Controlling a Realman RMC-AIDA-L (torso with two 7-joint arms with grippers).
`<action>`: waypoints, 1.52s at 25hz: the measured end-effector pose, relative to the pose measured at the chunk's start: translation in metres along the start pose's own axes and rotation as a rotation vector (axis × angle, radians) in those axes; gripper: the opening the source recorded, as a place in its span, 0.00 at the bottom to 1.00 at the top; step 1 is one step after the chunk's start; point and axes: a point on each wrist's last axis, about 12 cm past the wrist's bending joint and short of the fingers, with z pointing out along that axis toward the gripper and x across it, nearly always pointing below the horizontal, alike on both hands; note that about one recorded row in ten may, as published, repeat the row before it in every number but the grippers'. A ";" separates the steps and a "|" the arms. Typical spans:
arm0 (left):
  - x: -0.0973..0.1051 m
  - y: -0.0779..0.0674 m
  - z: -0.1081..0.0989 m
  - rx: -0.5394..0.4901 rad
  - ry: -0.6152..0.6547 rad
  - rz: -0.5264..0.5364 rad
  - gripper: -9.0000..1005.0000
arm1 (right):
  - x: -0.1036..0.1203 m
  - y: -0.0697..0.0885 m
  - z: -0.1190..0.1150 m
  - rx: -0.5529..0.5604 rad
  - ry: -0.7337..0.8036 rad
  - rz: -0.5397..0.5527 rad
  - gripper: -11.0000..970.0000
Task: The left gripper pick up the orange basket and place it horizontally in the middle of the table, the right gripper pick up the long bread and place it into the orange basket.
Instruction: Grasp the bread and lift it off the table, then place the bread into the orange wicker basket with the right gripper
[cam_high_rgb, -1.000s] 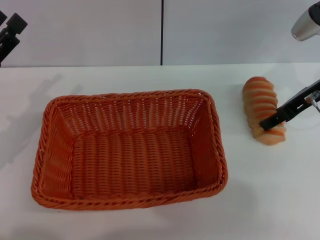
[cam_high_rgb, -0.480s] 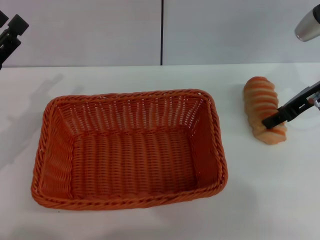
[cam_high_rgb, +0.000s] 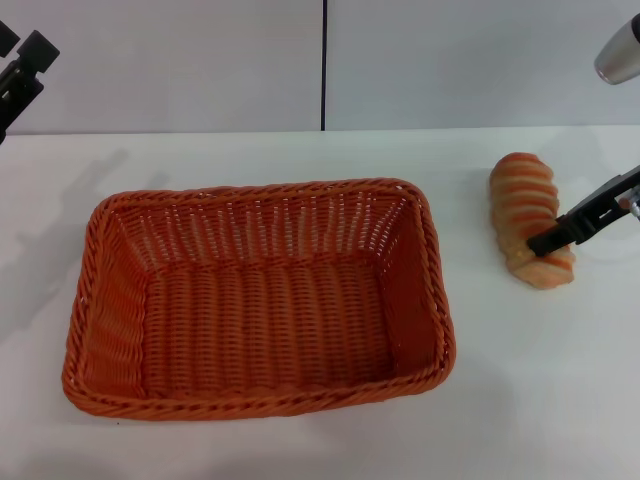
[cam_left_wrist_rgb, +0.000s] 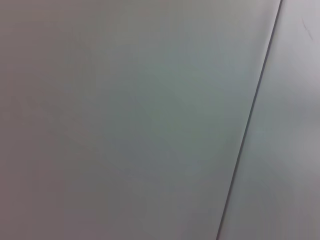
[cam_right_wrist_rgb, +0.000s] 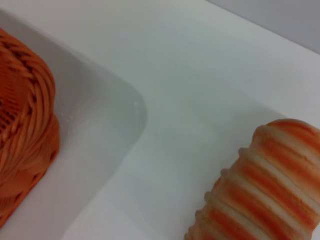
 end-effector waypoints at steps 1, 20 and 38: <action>0.000 0.000 0.000 0.000 0.000 0.000 0.79 | 0.000 0.000 0.000 0.000 0.000 0.000 0.43; 0.000 -0.001 -0.001 0.003 -0.002 -0.001 0.79 | 0.006 -0.003 -0.015 -0.033 -0.122 0.040 0.30; -0.001 -0.002 -0.002 0.009 -0.006 -0.002 0.79 | 0.008 0.049 -0.092 -0.425 -0.827 -0.193 0.24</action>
